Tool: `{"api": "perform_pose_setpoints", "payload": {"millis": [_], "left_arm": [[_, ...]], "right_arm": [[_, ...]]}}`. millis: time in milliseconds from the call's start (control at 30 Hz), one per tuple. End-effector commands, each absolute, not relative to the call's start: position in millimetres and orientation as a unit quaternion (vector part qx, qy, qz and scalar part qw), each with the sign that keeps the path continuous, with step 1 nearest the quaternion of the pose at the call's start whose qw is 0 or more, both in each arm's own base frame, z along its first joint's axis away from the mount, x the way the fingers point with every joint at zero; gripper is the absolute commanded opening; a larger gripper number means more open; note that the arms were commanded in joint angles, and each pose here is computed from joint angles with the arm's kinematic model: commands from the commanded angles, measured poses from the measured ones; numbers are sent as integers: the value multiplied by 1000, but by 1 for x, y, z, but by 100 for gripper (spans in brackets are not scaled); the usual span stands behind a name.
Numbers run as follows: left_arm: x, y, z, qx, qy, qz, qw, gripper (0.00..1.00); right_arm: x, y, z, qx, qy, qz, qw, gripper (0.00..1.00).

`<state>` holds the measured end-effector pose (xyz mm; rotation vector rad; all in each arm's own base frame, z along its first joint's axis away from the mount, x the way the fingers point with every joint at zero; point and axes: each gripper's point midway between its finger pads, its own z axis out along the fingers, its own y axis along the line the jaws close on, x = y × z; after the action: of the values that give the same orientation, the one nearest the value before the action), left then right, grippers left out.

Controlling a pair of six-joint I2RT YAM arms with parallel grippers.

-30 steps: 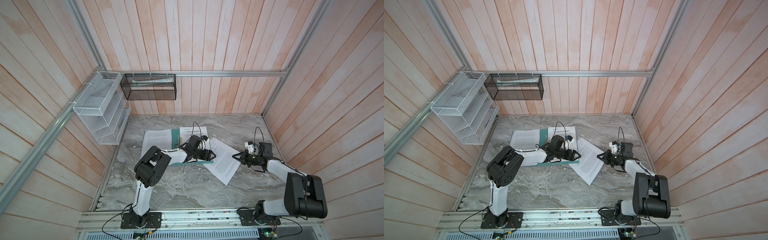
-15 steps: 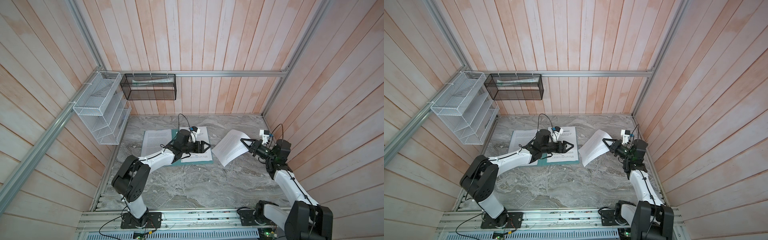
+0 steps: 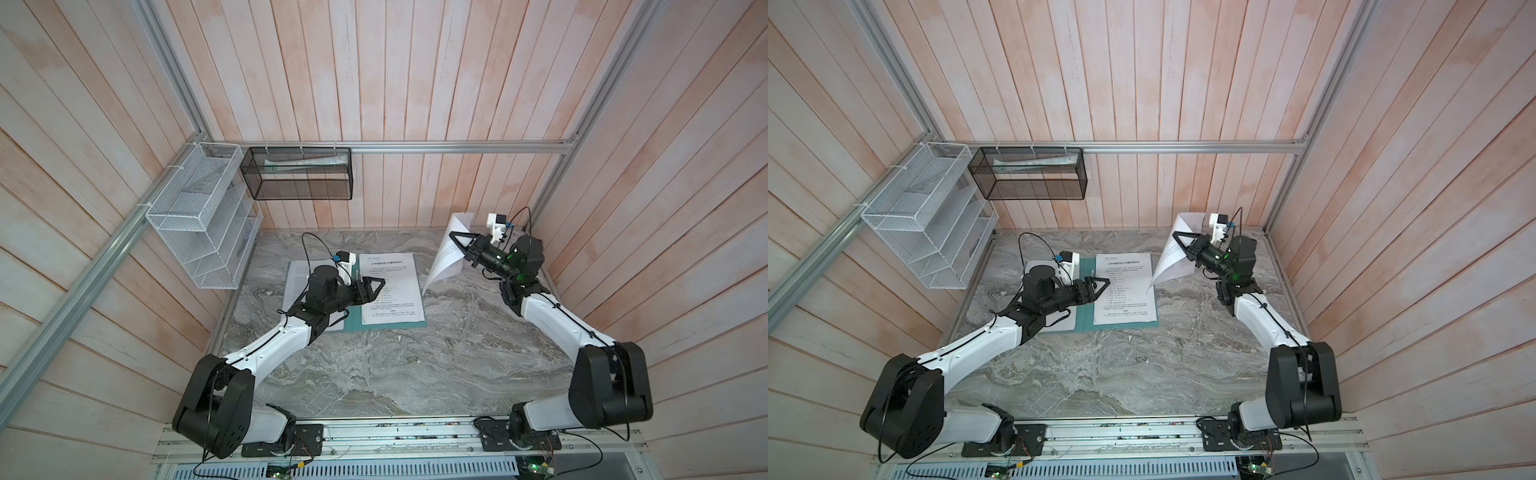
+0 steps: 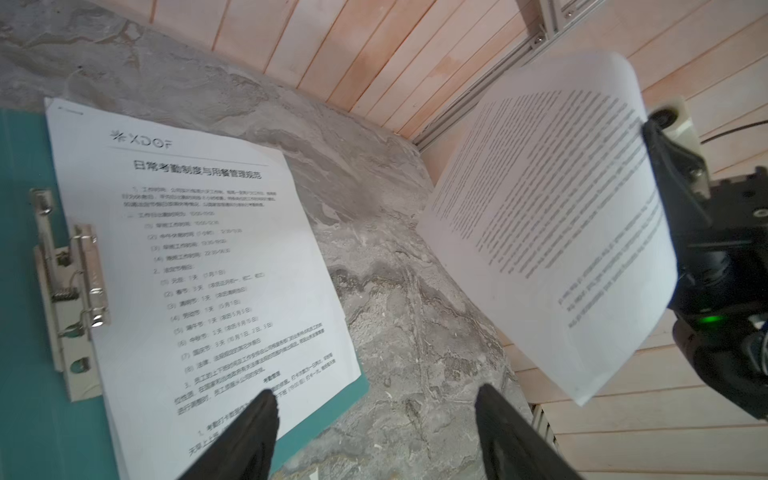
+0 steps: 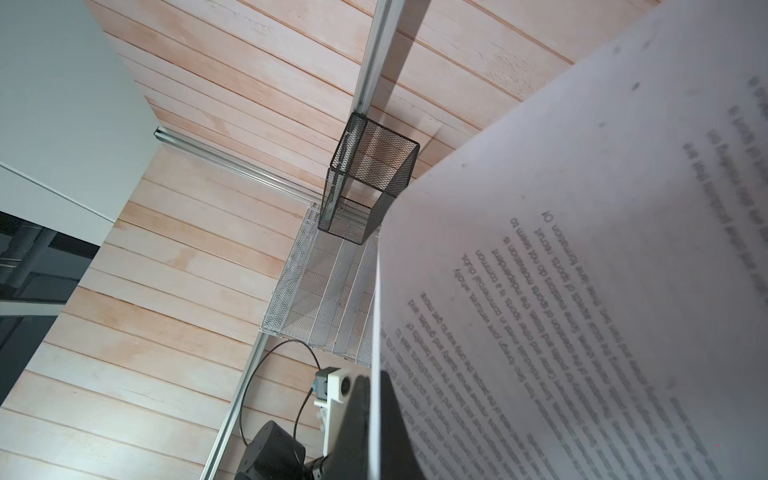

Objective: Put the files into the folder
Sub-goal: 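Raise the text sheet high and carry it over the teal folder with right gripper, then lower the text sheet onto the XDOF sheet while left gripper holds near the clip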

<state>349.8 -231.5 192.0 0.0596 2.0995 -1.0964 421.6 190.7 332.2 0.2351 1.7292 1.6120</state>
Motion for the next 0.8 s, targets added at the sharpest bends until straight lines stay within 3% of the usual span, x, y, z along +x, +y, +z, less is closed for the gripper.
{"api": "perform_pose_setpoints", "payload": {"millis": [0, 267, 500, 767], "left_arm": [[345, -216, 184, 2, 824, -420, 381, 77], [339, -186, 174, -27, 827, -404, 391, 77], [333, -171, 170, -40, 828, -397, 394, 77], [330, -168, 161, -46, 836, -388, 386, 77]], "right_arm": [[436, 209, 371, 60, 636, 651, 410, 0], [457, 233, 364, 65, 619, 662, 417, 0], [449, 220, 272, 167, 659, 598, 424, 0], [431, 243, 164, 262, 722, 521, 371, 0]]}}
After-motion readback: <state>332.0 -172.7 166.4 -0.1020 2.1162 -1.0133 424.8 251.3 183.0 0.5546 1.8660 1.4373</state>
